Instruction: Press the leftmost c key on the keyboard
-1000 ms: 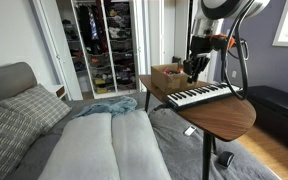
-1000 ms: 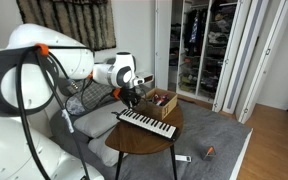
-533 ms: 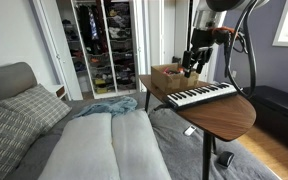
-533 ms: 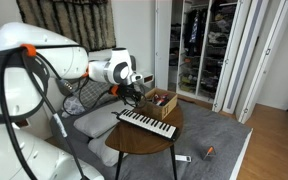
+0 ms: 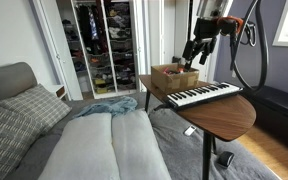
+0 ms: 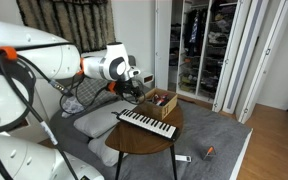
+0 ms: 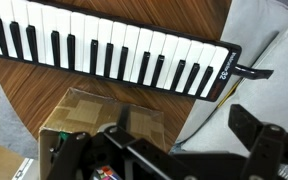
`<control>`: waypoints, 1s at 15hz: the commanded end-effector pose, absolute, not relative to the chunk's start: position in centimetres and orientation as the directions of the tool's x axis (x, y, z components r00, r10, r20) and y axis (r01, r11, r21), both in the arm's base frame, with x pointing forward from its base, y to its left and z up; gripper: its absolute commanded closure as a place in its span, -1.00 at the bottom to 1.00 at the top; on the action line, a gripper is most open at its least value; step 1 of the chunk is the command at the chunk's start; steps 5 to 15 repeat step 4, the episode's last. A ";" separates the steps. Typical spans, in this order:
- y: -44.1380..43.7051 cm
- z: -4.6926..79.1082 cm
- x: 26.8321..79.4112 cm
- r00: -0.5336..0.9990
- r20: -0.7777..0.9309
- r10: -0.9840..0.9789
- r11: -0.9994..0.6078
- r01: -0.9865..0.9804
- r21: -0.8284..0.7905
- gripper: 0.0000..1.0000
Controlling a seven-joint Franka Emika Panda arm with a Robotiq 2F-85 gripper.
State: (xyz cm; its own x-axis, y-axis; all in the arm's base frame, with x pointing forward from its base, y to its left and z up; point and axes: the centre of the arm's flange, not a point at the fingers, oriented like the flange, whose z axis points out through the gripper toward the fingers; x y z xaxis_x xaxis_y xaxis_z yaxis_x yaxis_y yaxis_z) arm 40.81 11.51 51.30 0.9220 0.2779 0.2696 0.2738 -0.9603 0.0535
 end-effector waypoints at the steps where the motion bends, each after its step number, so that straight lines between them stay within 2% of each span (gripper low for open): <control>1: 11.5 51.5 40.7 0.921 0.273 0.278 -0.960 0.274 0.054 -1.00; 15: 11.5 51.4 40.7 0.922 0.271 0.278 -0.960 0.274 0.054 -1.00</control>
